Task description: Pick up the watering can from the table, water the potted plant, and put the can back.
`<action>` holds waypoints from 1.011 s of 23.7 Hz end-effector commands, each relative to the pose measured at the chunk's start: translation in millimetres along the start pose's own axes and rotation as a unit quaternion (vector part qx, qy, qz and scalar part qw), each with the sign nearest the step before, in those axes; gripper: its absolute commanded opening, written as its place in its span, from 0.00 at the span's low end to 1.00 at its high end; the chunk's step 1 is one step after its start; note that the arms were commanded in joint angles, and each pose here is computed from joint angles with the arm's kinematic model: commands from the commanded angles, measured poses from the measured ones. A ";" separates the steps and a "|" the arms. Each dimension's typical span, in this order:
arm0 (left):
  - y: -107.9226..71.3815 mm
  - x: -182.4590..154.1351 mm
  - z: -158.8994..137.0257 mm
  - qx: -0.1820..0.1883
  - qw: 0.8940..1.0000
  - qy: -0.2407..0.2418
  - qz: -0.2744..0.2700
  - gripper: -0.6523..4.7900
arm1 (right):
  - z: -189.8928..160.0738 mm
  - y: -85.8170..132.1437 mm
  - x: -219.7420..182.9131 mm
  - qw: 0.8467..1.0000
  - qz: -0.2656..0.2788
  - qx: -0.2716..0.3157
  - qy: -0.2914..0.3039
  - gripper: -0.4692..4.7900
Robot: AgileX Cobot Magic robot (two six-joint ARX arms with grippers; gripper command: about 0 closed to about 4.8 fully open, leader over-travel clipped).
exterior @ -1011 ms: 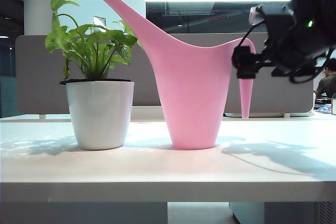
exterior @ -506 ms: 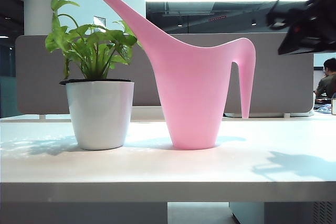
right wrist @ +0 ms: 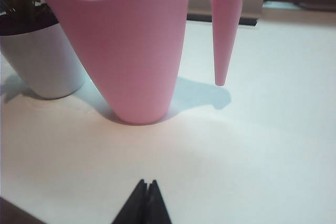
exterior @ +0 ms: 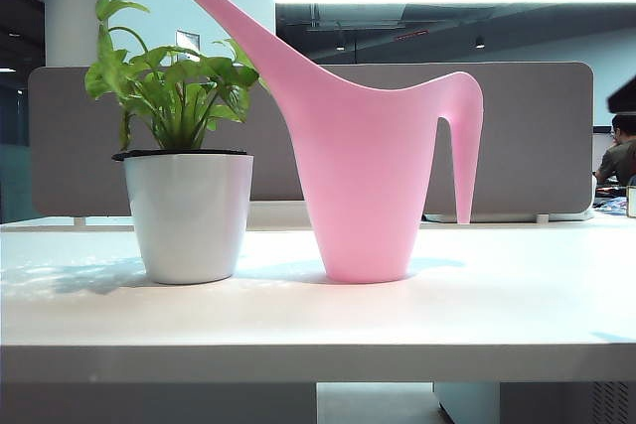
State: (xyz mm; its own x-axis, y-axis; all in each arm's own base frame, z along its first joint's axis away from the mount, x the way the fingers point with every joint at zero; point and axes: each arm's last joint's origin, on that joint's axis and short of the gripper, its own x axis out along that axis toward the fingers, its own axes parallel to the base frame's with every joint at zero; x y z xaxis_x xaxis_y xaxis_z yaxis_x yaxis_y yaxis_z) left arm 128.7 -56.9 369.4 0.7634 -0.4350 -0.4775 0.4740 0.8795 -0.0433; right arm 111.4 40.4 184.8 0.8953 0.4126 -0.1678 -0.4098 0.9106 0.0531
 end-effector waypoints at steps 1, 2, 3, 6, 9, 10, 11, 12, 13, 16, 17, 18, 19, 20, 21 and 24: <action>-0.1 -0.6 1.2 0.003 1.000 -0.005 0.000 0.13 | -8.8 -1.2 -7.2 1.000 -0.006 -0.001 -0.031 0.08; -0.2 -0.8 1.3 0.003 1.000 -0.006 -0.001 0.13 | -10.7 -1.9 -8.4 0.999 -0.009 -0.001 -0.034 0.08; -0.2 -0.8 1.3 0.003 1.000 -0.006 0.000 0.13 | -13.2 -2.9 -9.9 0.999 -0.014 0.000 -0.033 0.08; -0.2 -0.8 1.3 0.003 1.000 -0.006 0.000 0.13 | -21.8 -5.4 -12.2 0.999 -0.027 0.004 -0.017 0.08; -0.2 -0.8 1.3 0.003 1.000 -0.006 0.000 0.13 | -44.1 -12.2 -14.0 0.997 -0.061 0.018 0.037 0.08; -0.2 -0.8 1.3 0.003 1.000 -0.006 0.000 0.13 | -44.4 -13.5 -14.3 0.997 -0.069 0.019 0.036 0.08; -0.1 -0.7 1.2 0.003 1.000 -0.006 0.000 0.13 | -42.3 -15.0 -15.0 0.997 -0.077 0.019 0.025 0.08; -0.2 -1.1 1.2 0.003 1.000 -0.006 0.000 0.13 | -41.1 -16.0 -15.7 0.996 -0.083 0.019 0.017 0.08; -0.2 -1.0 1.4 0.003 1.000 -0.007 0.000 0.13 | -40.3 -16.8 -16.5 0.996 -0.087 0.019 0.011 0.08; -0.2 -1.2 1.4 0.003 1.000 -0.007 0.000 0.13 | -36.3 -21.3 -20.7 0.993 -0.114 0.017 -0.018 0.08; -0.2 -1.0 1.1 0.003 1.000 -0.005 0.000 0.13 | -36.1 -22.3 -20.9 0.993 -0.119 0.018 -0.019 0.08; -0.2 -1.2 1.2 0.003 1.000 -0.007 -0.001 0.13 | -36.7 -23.6 -21.3 0.992 -0.126 0.019 -0.018 0.08; -0.2 -1.2 1.2 0.003 1.000 -0.006 -0.001 0.13 | -37.6 -24.4 -21.2 0.991 -0.130 0.020 -0.018 0.08; -0.2 -1.2 1.2 0.003 1.000 -0.006 -0.001 0.13 | -39.1 -24.9 -21.2 0.991 -0.133 0.022 -0.012 0.08; -0.2 -1.2 1.2 0.003 1.000 -0.006 0.000 0.13 | -39.2 -24.8 -21.1 0.991 -0.132 0.022 -0.011 0.08; -0.2 -1.1 1.2 0.003 1.000 -0.006 0.000 0.13 | -38.8 -24.4 -21.1 0.991 -0.130 0.021 -0.013 0.08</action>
State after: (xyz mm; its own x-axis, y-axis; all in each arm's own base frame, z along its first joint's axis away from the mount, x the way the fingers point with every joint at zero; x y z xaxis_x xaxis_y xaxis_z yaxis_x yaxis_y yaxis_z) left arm 128.7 -56.9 369.4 0.7632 -0.4349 -0.4778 0.4740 0.8795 -0.0434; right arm 95.4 8.5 149.7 0.9730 0.1618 -0.1644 -0.1550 0.9865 0.0531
